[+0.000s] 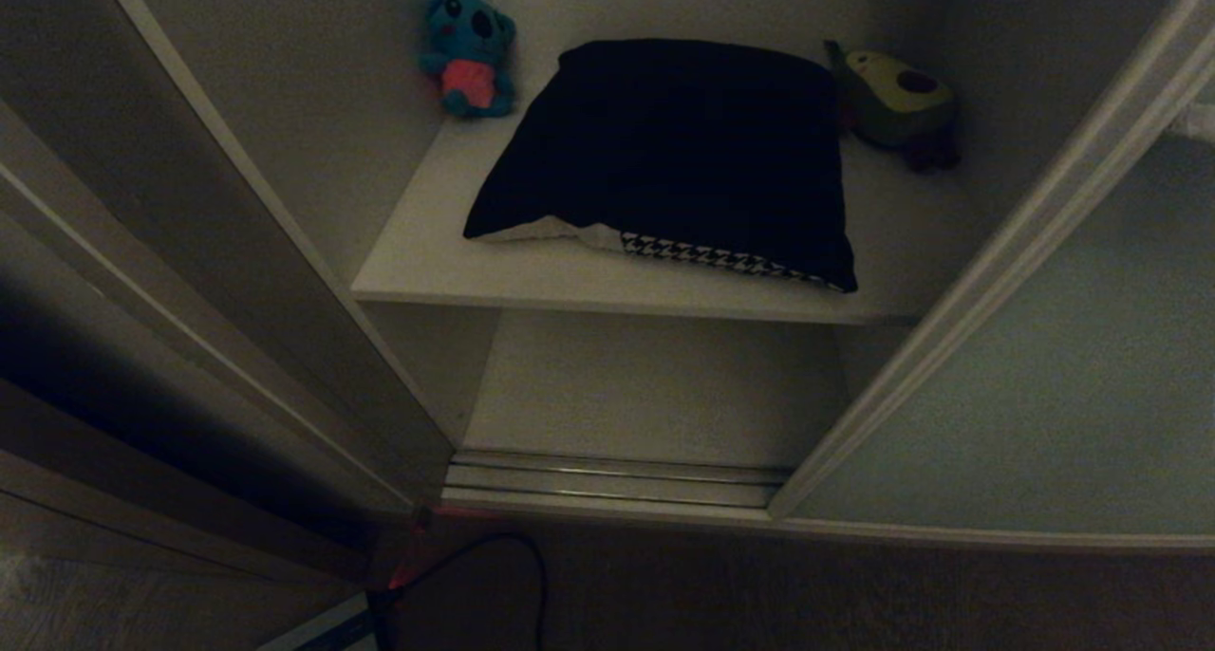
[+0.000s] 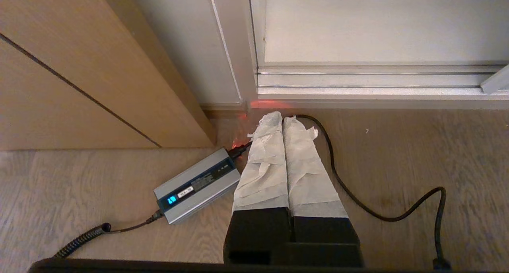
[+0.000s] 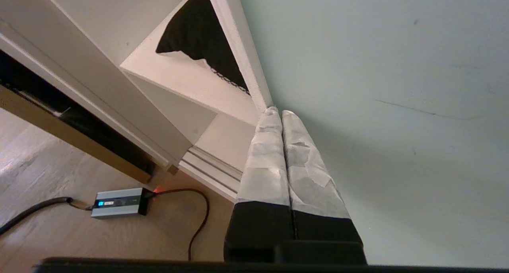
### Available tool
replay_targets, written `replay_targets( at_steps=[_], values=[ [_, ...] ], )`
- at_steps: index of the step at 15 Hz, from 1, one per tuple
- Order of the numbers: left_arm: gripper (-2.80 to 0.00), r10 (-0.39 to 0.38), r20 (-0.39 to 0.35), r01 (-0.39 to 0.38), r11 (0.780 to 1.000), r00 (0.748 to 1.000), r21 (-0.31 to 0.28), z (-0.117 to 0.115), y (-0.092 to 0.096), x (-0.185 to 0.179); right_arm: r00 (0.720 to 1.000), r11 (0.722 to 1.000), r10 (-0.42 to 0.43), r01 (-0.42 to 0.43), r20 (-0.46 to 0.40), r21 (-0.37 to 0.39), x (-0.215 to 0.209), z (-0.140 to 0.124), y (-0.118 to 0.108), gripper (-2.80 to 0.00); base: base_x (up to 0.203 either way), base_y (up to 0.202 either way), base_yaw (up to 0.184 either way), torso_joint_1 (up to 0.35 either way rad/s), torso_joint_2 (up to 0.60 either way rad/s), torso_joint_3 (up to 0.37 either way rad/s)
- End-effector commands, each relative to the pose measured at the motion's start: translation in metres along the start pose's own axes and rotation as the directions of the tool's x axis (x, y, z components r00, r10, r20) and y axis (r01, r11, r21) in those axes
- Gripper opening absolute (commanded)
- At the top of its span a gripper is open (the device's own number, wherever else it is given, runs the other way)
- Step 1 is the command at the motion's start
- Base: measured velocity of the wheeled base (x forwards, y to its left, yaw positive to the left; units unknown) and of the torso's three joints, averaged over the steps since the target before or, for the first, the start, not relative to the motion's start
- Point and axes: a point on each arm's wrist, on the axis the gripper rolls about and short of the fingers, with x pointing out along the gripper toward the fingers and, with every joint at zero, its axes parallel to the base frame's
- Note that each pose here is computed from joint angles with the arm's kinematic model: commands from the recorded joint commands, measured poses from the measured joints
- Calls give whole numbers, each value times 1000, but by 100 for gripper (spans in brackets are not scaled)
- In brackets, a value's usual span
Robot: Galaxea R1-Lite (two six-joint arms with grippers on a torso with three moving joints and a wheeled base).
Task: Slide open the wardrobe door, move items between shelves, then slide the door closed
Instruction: Close the door
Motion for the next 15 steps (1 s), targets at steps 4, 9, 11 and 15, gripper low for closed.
replay_targets(
  at_steps=[4,9,11,15],
  values=[
    [-280,0,-1,0,1000,1000,1,0,0,0,997,997,70,-70,-21,13,17,-1,4,-280,0,0,0,0,0,0],
    [-280,0,-1,0,1000,1000,1,0,0,0,990,990,136,-134,-47,31,49,-4,21,-280,0,0,0,0,0,0],
    [-280,0,-1,0,1000,1000,1,0,0,0,983,984,179,-177,-36,32,62,-6,36,-280,0,0,0,0,0,0],
    [-280,0,-1,0,1000,1000,1,0,0,0,948,947,319,-318,14,-31,47,0,69,-280,0,0,0,0,0,0]
  ],
)
